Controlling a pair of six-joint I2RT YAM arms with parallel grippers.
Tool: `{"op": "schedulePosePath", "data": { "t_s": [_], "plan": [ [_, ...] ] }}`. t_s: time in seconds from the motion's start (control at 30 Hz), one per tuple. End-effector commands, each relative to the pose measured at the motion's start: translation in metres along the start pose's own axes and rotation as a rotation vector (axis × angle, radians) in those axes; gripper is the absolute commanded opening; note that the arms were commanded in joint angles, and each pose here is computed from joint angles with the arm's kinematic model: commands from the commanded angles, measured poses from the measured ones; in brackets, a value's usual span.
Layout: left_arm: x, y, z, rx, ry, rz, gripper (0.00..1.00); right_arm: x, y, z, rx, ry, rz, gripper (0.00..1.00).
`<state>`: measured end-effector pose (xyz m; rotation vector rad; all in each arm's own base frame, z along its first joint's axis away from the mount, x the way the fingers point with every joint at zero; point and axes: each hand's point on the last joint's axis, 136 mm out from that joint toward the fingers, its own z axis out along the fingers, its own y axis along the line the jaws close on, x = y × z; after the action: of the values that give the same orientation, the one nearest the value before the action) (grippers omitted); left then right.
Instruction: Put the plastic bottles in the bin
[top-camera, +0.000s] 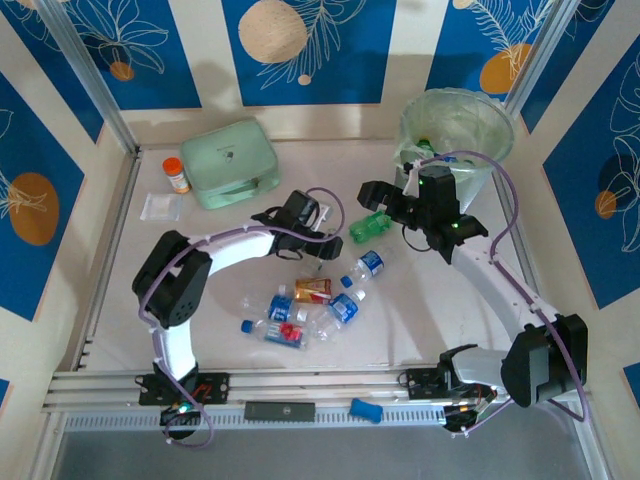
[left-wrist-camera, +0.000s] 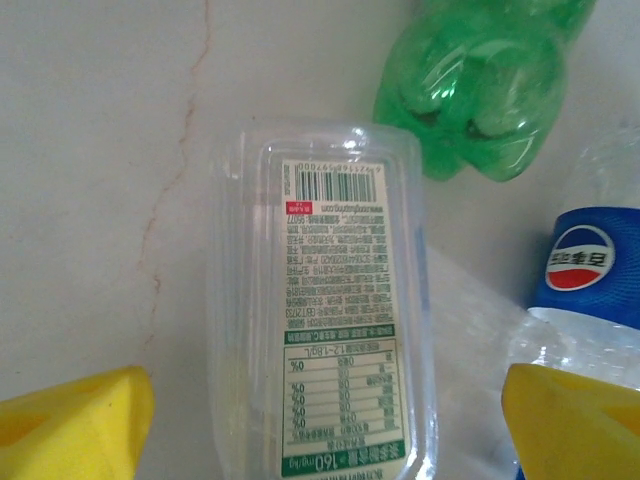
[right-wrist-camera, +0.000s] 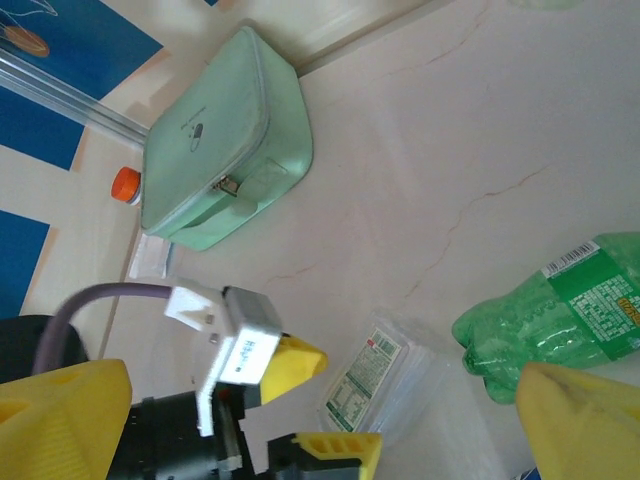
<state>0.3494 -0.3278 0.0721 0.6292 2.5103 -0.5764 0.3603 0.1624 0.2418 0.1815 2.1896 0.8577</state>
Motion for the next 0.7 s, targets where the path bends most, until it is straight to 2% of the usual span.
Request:
{"op": "schedulePosePath", "data": {
  "t_s": [0.0, 0.27, 0.47, 0.67],
  "plan": [
    [0.008, 0.003, 0.011, -0.042, 0.046, 0.031, 0.88, 0.0, -0.003, -0.004, 0.004, -0.016, 0.01, 0.99],
    [0.017, 0.007, 0.029, -0.053, 0.084, 0.026, 0.77, 0.001, -0.007, -0.005, 0.013, -0.009, 0.017, 0.99],
    [0.017, 0.01, 0.029, -0.071, 0.074, 0.031, 0.57, 0.001, -0.011, -0.006, 0.02, -0.01, 0.026, 0.99],
    [0.004, 0.008, 0.01, -0.072, -0.006, 0.04, 0.52, 0.002, -0.01, -0.005, 0.007, -0.003, 0.04, 0.99]
  ]
}}
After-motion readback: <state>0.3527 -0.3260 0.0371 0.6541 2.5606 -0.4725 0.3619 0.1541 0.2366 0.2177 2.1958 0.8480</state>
